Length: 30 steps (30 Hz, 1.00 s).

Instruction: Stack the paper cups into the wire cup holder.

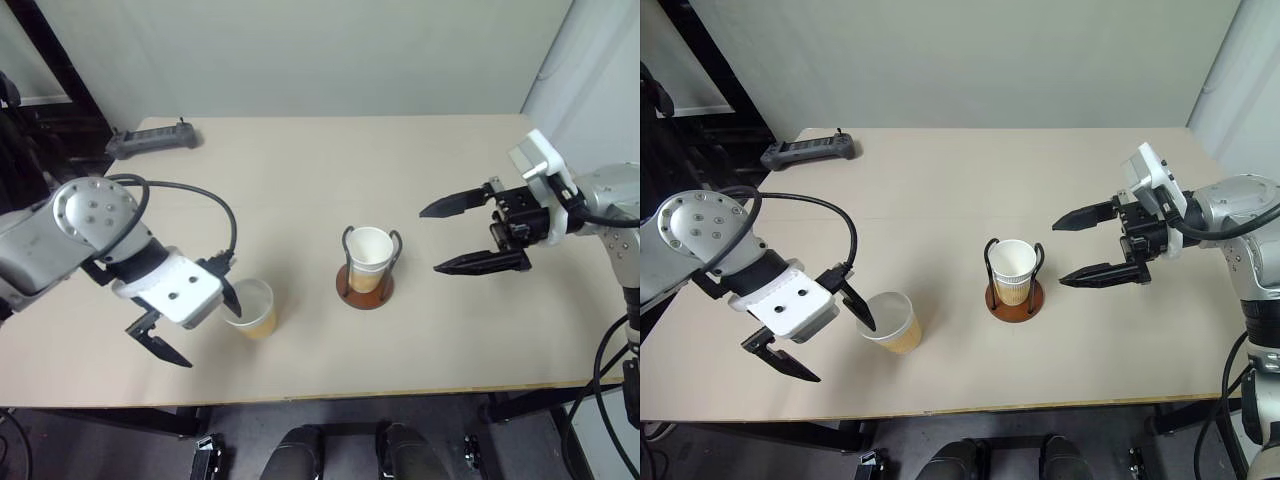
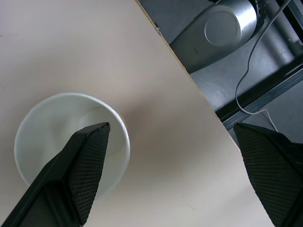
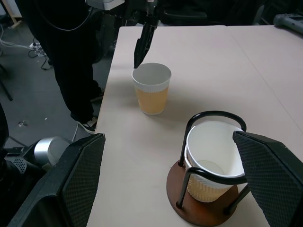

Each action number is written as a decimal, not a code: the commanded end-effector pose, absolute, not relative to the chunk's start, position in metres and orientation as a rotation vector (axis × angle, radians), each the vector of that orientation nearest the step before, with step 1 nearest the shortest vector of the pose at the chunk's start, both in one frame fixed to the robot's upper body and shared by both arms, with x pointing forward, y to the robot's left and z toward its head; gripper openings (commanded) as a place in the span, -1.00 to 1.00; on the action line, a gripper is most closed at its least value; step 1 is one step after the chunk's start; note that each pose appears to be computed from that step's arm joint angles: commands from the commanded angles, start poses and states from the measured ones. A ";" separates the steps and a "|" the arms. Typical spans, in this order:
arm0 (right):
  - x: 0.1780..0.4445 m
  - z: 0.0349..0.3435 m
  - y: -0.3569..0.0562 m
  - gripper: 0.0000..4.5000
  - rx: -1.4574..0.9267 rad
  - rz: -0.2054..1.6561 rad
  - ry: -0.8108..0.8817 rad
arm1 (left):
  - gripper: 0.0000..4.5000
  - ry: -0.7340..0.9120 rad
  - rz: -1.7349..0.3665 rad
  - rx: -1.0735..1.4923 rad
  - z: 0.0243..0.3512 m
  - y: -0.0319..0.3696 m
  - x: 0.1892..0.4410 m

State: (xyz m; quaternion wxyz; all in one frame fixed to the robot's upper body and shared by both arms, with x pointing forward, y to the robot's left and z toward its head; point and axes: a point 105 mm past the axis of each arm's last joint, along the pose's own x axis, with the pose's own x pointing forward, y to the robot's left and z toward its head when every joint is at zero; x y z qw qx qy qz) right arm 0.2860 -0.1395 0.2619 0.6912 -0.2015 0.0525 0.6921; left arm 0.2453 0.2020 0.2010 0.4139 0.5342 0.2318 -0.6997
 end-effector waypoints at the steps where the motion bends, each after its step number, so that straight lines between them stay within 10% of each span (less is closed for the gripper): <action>1: 0.279 0.273 -0.138 0.98 -0.472 1.565 0.067 | 1.00 0.598 -1.737 1.420 0.207 0.213 0.248; 30: 0.271 0.273 -0.134 0.98 -0.504 1.586 0.068 | 1.00 0.519 -1.723 1.590 0.171 0.230 0.274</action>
